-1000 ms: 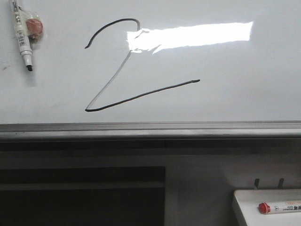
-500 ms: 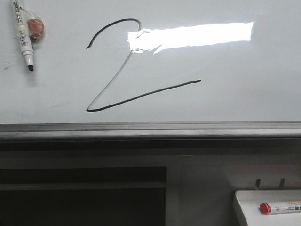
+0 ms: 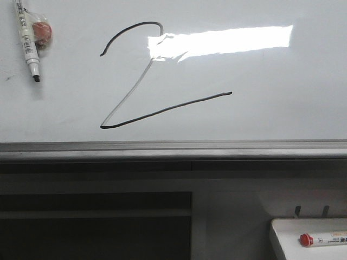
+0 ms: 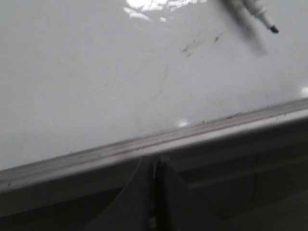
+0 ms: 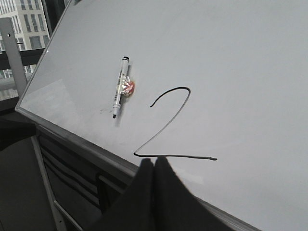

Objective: Write number 2 on whiteboard

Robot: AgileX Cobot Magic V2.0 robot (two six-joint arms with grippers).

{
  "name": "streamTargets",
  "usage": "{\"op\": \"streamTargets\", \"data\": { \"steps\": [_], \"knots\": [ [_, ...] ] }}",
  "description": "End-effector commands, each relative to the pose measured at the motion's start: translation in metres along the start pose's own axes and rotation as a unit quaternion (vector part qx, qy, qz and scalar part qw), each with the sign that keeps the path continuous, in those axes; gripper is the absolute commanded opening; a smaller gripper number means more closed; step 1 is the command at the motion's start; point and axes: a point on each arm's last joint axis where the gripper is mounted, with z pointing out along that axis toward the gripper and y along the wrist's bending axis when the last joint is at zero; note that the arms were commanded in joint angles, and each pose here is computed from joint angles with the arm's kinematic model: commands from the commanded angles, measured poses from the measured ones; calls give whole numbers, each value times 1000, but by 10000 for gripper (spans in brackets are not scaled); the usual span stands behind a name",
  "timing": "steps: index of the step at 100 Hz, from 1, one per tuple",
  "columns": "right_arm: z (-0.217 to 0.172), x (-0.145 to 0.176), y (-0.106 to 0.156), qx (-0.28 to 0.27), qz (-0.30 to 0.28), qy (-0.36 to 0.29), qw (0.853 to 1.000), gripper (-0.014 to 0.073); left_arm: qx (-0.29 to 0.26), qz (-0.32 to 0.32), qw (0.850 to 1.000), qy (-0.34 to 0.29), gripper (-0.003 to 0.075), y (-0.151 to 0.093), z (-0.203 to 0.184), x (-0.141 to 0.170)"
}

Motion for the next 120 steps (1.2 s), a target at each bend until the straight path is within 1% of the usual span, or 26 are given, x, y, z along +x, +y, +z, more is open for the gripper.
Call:
{"op": "streamTargets", "data": {
  "steps": [1,5,9,81,85,91,98,105,106,107,108,109,112,113,114,115,116,118,119,120],
  "knots": [
    [0,-11,-3,19,-2,-29,999,-51,-22,22,999,-17,-20,3,-1,1],
    [0,-12,-3,20,-2,-30,999,-51,-30,44,998,-15,-20,4,-1,1],
    [0,-12,-3,20,-2,-30,999,-51,-33,53,998,-14,-20,4,-1,1],
    [0,-11,-3,19,-2,-29,999,-51,-32,51,998,-14,-20,4,-1,1],
    [0,-10,-5,30,-13,-35,999,-51,-32,51,998,-14,-20,4,-1,1],
    [0,-10,-13,76,-26,-70,994,-51,-32,51,998,-15,-20,4,-1,1],
    [0,-6,-18,107,-33,-83,990,-51,-32,51,998,-15,-20,4,-1,1],
    [0,1,-21,130,-71,-91,985,-51,-32,51,998,-15,-20,4,-1,1],
    [0,3,-21,130,-86,-89,984,-51,-32,51,998,-15,-20,4,-1,1],
    [0,4,-21,134,-76,-92,984,-51,-32,51,998,-15,-20,4,-1,1],
    [0,7,-21,135,-88,-92,983,-51,-32,51,998,-15,-20,4,-1,1],
    [0,8,-22,139,-75,-95,983,-51,-32,51,998,-15,-20,4,-1,1],
    [0,14,-23,146,-69,-97,982,-51,-32,51,998,-15,-20,4,-1,1],
    [0,18,-23,146,-78,-92,982,-51,-32,51,998,-15,-20,4,-1,1],
    [0,20,-24,150,-62,-92,982,-51,-32,51,998,-15,-20,4,-1,1],
    [0,24,-24,150,-70,-87,982,-51,-32,51,998,-15,-20,4,-1,1],
    [0,26,-24,155,-54,-87,983,-51,-32,51,998,-15,-20,4,-1,1],
    [1,32,-25,157,-59,-76,983,-51,-32,51,998,-15,-20,4,-1,1],
    [0,34,-26,163,-44,-76,983,-51,-32,51,998,-15,-20,4,-1,1],
    [1,39,-26,163,-52,-68,983,-51,-32,51,998,-15,-20,4,-1,1]
  ]
}}
